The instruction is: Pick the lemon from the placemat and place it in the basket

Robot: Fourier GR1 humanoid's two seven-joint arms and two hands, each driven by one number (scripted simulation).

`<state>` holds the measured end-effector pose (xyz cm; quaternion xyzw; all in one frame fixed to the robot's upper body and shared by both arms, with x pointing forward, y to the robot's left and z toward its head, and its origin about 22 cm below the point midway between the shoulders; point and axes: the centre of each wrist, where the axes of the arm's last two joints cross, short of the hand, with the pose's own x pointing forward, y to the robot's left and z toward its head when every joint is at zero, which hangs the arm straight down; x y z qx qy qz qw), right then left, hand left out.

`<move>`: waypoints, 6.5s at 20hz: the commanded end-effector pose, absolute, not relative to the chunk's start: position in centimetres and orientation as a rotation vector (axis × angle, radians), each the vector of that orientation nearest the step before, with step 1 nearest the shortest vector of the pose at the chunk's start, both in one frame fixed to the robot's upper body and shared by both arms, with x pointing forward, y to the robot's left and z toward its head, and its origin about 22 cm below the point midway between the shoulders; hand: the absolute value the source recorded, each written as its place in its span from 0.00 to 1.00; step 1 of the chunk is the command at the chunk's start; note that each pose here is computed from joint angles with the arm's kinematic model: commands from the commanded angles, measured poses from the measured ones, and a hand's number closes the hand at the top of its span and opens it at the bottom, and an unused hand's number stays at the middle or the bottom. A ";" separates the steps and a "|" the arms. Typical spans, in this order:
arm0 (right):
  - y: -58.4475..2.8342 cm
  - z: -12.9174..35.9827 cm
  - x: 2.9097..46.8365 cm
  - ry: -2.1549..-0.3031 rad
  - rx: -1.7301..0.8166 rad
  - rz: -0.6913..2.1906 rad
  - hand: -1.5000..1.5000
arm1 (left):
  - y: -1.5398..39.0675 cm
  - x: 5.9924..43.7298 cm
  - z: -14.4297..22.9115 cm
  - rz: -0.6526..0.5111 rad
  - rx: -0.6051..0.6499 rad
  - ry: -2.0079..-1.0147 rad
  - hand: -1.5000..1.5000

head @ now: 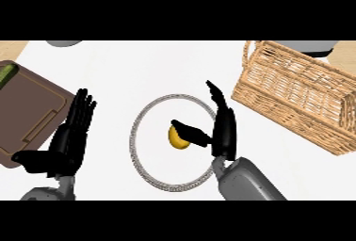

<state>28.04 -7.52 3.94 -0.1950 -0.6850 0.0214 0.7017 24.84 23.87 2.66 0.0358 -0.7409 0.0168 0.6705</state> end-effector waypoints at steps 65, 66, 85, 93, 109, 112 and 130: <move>-2.3 8.3 31.2 -0.659 -0.678 0.648 0.00 | 23.1 24.5 4.6 0.043 0.083 -1.666 0.50; -2.2 7.7 30.2 -0.656 -0.674 0.654 0.00 | 24.1 24.9 4.0 0.046 0.089 -1.680 0.50; -1.8 5.2 30.6 -0.669 -0.640 0.615 0.00 | 23.1 25.5 2.7 0.045 0.082 -1.677 0.50; -2.6 1.8 29.5 -0.649 -0.637 0.600 0.00 | 23.3 23.9 3.4 0.051 0.091 -1.684 0.50; -0.3 2.8 30.8 -0.723 -0.689 0.828 1.00 | 23.2 25.3 3.1 0.037 0.080 -1.674 0.50; -0.2 2.2 31.0 -0.759 -0.747 0.809 1.00 | 23.9 24.9 2.4 0.031 0.079 -1.673 0.50; 1.5 8.1 36.0 -1.380 -1.011 0.433 1.00 | 22.1 24.7 3.2 0.039 0.061 -1.670 0.50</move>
